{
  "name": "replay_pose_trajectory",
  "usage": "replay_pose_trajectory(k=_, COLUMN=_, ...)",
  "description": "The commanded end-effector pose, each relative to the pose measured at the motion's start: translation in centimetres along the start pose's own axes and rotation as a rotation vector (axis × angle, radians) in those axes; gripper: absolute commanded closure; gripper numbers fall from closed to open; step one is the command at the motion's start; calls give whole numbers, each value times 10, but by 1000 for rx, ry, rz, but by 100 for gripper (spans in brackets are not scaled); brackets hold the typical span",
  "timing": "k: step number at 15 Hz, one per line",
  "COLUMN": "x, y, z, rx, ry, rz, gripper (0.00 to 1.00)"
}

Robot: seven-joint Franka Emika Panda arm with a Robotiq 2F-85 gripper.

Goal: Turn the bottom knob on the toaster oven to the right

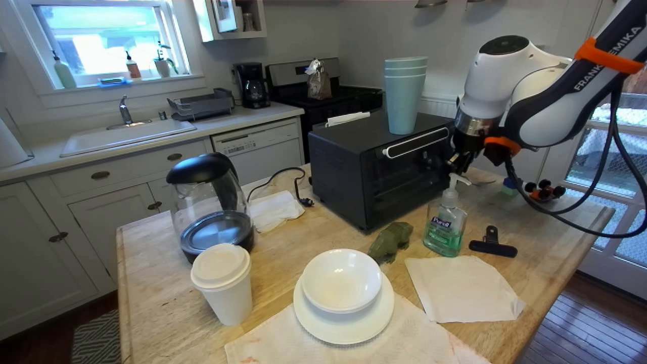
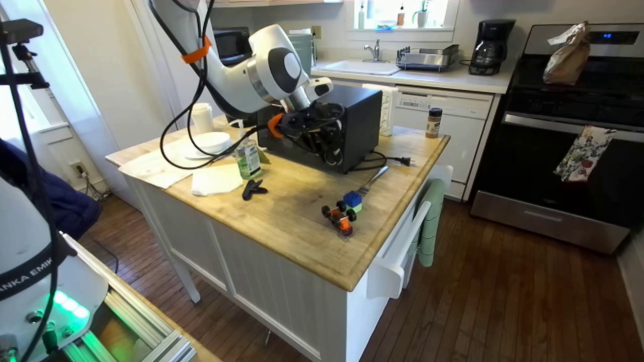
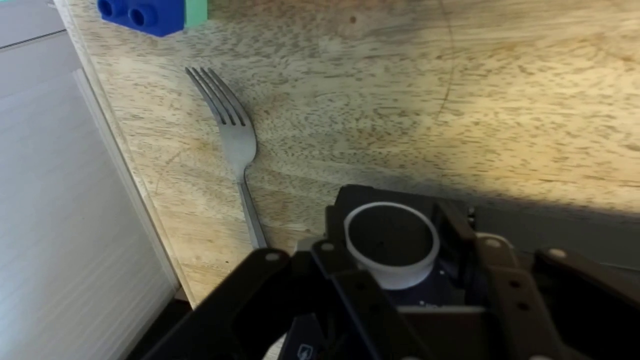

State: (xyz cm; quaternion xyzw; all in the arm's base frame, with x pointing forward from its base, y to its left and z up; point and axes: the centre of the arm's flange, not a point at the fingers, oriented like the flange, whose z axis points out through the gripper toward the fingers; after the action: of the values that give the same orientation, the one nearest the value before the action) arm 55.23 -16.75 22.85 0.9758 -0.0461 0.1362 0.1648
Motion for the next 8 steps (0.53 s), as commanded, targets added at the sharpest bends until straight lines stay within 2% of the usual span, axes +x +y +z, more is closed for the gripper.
replay_pose_trajectory(k=1, x=-2, y=14, z=31, rx=62, ry=-44, rz=106, gripper=78)
replay_pose_trajectory(k=5, x=0, y=22, z=31, rx=90, ry=-58, rz=146, gripper=78)
replay_pose_trajectory(k=6, x=1, y=24, z=28, rx=93, ry=-58, rz=145, gripper=52)
replay_pose_trajectory(k=7, x=1, y=26, z=26, rx=93, ry=-53, rz=151, gripper=47)
replay_pose_trajectory(k=8, x=1, y=27, z=25, rx=89, ry=-53, rz=163, gripper=51)
